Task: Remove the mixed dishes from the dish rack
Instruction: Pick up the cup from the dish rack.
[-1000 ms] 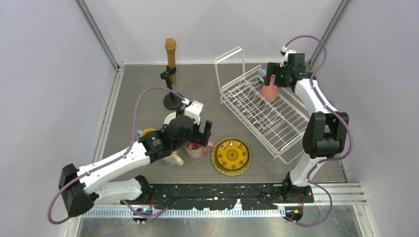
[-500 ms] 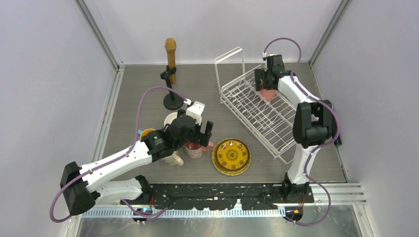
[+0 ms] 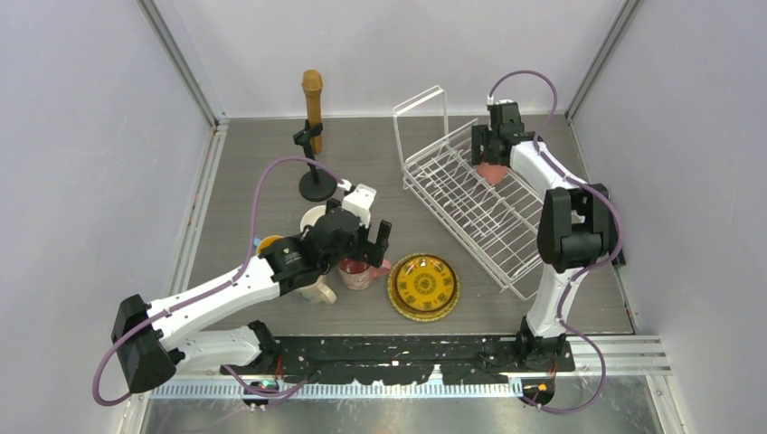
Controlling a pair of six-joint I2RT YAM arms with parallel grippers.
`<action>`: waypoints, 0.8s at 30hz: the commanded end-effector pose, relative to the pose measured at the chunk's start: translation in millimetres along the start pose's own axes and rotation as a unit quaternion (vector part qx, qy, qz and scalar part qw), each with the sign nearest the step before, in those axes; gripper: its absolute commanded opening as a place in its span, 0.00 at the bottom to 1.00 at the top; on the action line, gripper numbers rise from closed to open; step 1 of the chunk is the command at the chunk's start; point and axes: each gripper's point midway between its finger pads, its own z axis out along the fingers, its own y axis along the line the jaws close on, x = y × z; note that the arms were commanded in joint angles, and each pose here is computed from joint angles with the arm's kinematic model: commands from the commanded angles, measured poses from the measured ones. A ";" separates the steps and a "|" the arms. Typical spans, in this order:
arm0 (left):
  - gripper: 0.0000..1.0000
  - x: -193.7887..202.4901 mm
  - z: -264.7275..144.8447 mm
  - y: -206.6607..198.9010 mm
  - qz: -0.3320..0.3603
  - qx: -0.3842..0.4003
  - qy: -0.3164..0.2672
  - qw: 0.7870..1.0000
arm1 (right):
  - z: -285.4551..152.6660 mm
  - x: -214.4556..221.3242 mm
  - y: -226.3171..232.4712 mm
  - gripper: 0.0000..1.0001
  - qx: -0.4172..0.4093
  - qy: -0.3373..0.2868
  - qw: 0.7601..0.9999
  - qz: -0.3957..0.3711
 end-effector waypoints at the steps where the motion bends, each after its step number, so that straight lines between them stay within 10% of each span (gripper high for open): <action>1: 1.00 -25.3 -4.5 -5.4 -0.014 0.011 -0.037 0.999 | -55.4 -70.6 -13.5 0.34 0.006 -0.131 0.990 0.043; 15: 1.00 -20.9 -3.0 -2.3 -0.020 0.007 -0.041 0.999 | -160.5 -93.2 -17.9 0.23 -0.055 -0.251 0.955 0.145; 20: 1.00 -23.8 -6.2 -0.5 -0.025 0.005 -0.052 0.998 | -188.6 -89.7 29.5 0.23 -0.214 -0.233 0.928 0.197; 24: 1.00 -32.9 -11.7 6.5 -0.049 -0.006 -0.088 0.995 | -227.0 -84.9 79.3 0.21 -0.394 -0.173 0.861 0.270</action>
